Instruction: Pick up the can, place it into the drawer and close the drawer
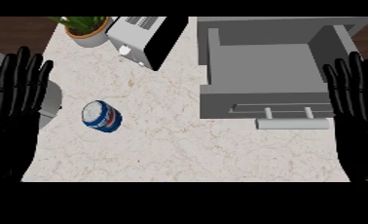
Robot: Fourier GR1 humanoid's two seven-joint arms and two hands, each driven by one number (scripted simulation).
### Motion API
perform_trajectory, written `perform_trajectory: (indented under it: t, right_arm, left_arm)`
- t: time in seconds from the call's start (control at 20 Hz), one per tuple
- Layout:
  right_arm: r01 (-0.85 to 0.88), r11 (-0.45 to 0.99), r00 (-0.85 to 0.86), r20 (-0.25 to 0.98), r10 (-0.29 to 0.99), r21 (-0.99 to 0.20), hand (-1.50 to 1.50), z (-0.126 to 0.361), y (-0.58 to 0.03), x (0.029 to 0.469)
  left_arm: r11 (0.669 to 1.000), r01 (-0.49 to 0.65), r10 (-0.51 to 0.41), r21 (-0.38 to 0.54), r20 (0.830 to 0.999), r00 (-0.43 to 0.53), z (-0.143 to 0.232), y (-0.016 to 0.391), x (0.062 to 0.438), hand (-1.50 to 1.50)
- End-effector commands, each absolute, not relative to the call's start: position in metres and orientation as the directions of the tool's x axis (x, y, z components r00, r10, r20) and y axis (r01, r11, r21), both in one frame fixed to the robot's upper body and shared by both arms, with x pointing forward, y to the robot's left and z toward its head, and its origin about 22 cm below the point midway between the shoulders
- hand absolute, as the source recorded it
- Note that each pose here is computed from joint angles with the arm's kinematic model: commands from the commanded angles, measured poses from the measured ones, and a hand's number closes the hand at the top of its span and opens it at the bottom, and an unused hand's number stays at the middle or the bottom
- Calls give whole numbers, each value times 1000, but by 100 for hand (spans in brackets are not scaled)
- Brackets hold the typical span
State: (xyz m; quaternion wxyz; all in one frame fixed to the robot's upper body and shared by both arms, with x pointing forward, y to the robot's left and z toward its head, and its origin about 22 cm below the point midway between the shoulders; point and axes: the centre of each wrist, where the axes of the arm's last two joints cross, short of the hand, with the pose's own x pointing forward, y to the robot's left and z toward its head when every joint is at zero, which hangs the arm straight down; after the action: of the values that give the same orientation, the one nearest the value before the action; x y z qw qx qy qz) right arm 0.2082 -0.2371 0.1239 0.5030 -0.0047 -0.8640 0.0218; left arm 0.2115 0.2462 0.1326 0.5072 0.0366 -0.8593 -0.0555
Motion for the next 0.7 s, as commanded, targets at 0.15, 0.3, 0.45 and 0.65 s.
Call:
perform_trajectory:
  t: [0.15, 0.3, 0.45, 0.65]
  right_arm:
    - [8, 996, -521, 850, 76, -85, -150, 128, -249, 219]
    - [100, 992, -257, 961, 99, -75, -150, 102, -251, 212]
    - [99, 992, -214, 972, 101, -82, -150, 101, -258, 207]
    - [107, 990, -199, 973, 112, -92, -150, 105, -247, 187]
  left_arm:
    - [978, 173, -5, 112, 852, -523, 123, 231, 224, -150]
    - [985, 111, -112, 134, 976, -185, 95, 256, 217, -150]
    - [984, 115, -113, 132, 980, -163, 117, 254, 214, -150]
    - [986, 95, -123, 139, 981, -152, 129, 255, 200, -150]
